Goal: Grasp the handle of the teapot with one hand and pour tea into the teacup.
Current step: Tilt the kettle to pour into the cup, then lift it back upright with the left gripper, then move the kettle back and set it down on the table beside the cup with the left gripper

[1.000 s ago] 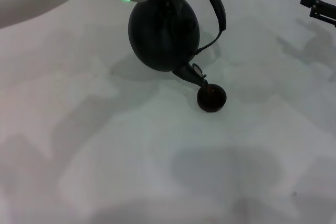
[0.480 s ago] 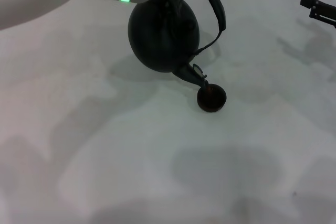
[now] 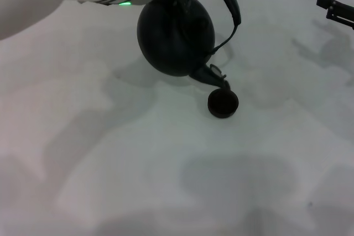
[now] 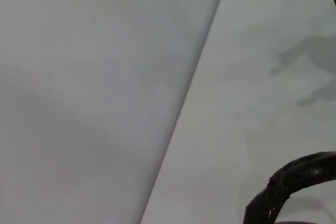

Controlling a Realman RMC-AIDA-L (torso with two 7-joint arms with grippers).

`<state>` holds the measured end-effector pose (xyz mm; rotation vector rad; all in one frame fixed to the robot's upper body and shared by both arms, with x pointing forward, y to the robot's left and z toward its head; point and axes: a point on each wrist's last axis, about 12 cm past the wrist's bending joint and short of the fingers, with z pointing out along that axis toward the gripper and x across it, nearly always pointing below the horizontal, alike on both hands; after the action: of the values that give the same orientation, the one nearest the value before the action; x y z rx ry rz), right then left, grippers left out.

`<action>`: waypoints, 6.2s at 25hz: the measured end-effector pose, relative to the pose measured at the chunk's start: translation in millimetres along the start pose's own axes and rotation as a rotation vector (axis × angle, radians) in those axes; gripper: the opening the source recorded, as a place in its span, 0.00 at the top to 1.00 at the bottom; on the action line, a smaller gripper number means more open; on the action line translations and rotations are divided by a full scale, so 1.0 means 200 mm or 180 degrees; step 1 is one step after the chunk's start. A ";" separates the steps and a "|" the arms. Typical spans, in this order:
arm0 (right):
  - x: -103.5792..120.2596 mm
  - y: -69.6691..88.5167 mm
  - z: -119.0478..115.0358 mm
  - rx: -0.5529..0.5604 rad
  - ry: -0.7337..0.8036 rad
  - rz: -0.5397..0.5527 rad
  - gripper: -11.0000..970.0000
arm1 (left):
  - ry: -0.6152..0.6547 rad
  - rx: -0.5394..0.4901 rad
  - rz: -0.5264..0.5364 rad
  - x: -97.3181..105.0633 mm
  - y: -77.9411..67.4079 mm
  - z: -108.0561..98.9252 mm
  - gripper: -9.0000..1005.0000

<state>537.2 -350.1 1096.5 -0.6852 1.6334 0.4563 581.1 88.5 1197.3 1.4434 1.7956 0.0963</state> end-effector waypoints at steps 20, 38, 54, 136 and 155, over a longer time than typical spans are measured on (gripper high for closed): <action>0.00 0.01 0.00 -0.0029 0.0007 0.0025 0.15 | -0.0421 -0.0300 -0.0622 0.16 0.18 -0.24 0.87; 0.01 0.00 0.01 -0.0007 0.0045 0.0043 0.15 | -0.1190 -0.0229 -0.1039 0.52 0.19 -0.44 0.87; 0.02 0.00 0.00 -0.0016 0.0101 0.0021 0.15 | -0.1649 -0.0322 -0.1726 0.98 0.05 -0.52 0.88; 0.05 0.05 0.03 -0.0179 0.0148 0.0071 0.15 | -0.1428 -0.0429 -0.2673 1.50 -0.33 -0.23 0.84; 0.04 0.04 0.04 -0.0159 0.0138 0.0051 0.15 | -0.1446 -0.0457 -0.2552 1.49 -0.32 -0.23 0.68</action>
<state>537.8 -339.5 1087.3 -0.7242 1.6741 0.4983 497.4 336.8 1034.9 0.5068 1.7945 -0.4660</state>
